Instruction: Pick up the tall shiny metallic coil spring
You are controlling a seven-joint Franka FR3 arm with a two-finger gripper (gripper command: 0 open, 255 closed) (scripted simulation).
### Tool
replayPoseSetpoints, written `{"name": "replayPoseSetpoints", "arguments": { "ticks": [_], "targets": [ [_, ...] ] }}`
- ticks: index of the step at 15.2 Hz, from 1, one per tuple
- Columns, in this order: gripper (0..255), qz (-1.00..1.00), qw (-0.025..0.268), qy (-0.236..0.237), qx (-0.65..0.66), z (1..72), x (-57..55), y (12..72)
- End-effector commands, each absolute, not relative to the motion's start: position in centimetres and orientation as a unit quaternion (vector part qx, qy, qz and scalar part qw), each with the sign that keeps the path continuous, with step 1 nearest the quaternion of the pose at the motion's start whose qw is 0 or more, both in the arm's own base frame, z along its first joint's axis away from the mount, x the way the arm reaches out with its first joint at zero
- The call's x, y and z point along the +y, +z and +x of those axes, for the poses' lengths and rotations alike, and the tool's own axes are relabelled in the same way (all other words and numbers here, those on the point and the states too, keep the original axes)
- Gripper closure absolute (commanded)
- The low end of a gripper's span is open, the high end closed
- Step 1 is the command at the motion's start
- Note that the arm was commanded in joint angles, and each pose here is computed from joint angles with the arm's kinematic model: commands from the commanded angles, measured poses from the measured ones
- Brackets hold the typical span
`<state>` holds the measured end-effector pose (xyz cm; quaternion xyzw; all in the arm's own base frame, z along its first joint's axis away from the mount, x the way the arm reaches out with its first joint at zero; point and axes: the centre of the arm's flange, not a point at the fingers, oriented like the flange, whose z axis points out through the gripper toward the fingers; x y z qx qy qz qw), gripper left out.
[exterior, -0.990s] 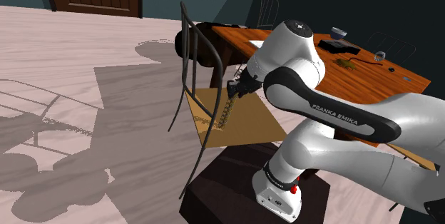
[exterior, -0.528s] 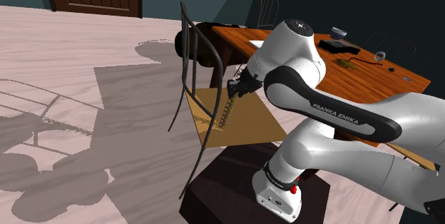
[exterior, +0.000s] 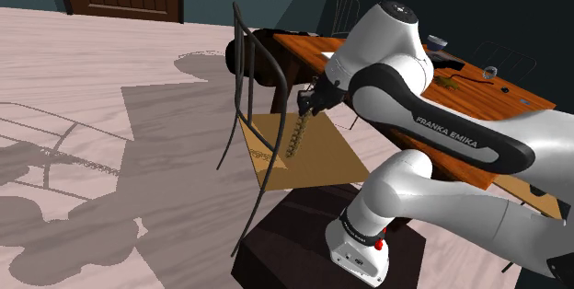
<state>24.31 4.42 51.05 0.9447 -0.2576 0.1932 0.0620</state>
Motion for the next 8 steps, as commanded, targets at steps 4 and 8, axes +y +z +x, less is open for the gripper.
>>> {"name": "replayPoseSetpoints", "arguments": {
  "ticks": [4,8],
  "targets": [
    [255,0.945,0.062,0.193,-0.258,24.4,4.5,53.7],
    [255,0.945,0.062,0.193,-0.258,24.4,4.5,54.9]
  ]
}}
